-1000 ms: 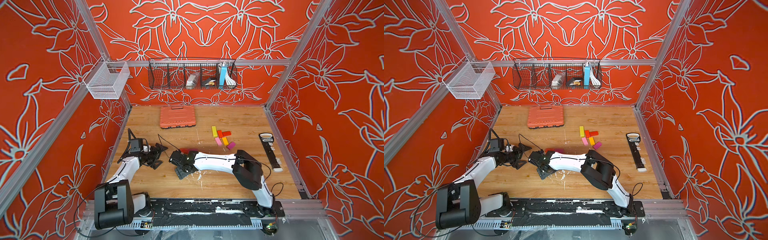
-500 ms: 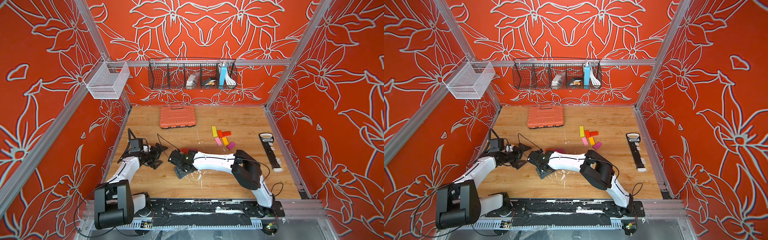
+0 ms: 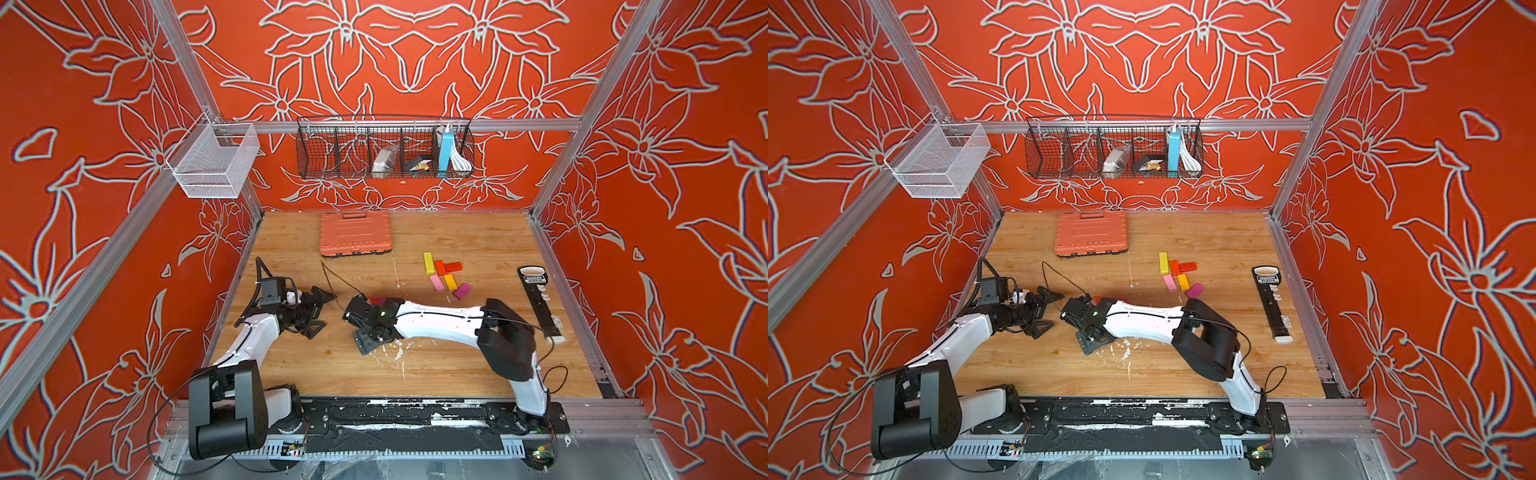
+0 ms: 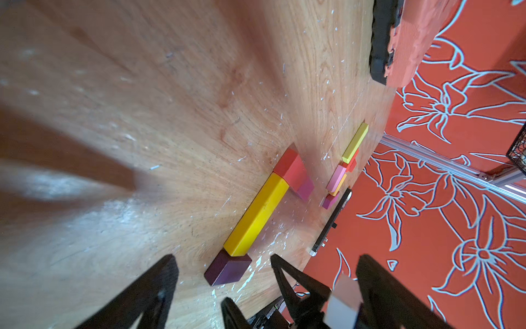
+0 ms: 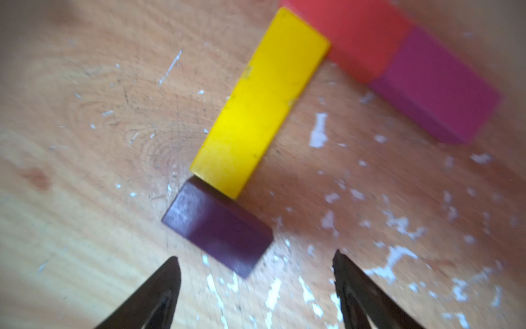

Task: Assemble the letter c with building blocks
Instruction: Assemble the building block at the center of the board.

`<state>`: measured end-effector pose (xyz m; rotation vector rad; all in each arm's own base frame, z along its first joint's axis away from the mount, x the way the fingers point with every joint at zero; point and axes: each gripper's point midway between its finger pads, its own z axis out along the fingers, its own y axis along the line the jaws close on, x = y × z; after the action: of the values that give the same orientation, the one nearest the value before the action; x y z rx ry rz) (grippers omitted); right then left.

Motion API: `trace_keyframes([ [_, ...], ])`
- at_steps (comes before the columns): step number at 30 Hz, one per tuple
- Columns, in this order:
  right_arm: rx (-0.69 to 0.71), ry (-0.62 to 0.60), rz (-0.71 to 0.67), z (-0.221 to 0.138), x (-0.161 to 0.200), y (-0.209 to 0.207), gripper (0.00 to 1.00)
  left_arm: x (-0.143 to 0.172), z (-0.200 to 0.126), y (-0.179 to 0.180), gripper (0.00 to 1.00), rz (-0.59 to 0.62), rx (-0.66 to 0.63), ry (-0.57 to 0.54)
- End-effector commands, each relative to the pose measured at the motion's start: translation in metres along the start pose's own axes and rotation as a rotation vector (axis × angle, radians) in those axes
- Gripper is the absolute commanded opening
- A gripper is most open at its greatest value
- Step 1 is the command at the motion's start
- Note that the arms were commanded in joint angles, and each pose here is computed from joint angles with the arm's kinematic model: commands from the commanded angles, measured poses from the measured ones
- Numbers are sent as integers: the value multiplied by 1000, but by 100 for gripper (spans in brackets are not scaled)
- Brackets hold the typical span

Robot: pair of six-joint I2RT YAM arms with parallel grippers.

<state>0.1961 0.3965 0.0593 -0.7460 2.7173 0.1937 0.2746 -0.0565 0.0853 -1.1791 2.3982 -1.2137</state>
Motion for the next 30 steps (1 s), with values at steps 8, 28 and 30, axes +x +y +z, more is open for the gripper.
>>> trace_keyframes([
  [8, -57, -64, 157, -36, -1, -39, 86, 12, -5, -2, 98, 16, 32, 30],
  [28, -21, 64, -86, 3, 22, 9, 87, 13, -1, 6, 98, 0, 22, 32],
  [30, -17, 70, -88, 7, 23, 8, 87, 13, -1, 5, 98, 0, 22, 32],
])
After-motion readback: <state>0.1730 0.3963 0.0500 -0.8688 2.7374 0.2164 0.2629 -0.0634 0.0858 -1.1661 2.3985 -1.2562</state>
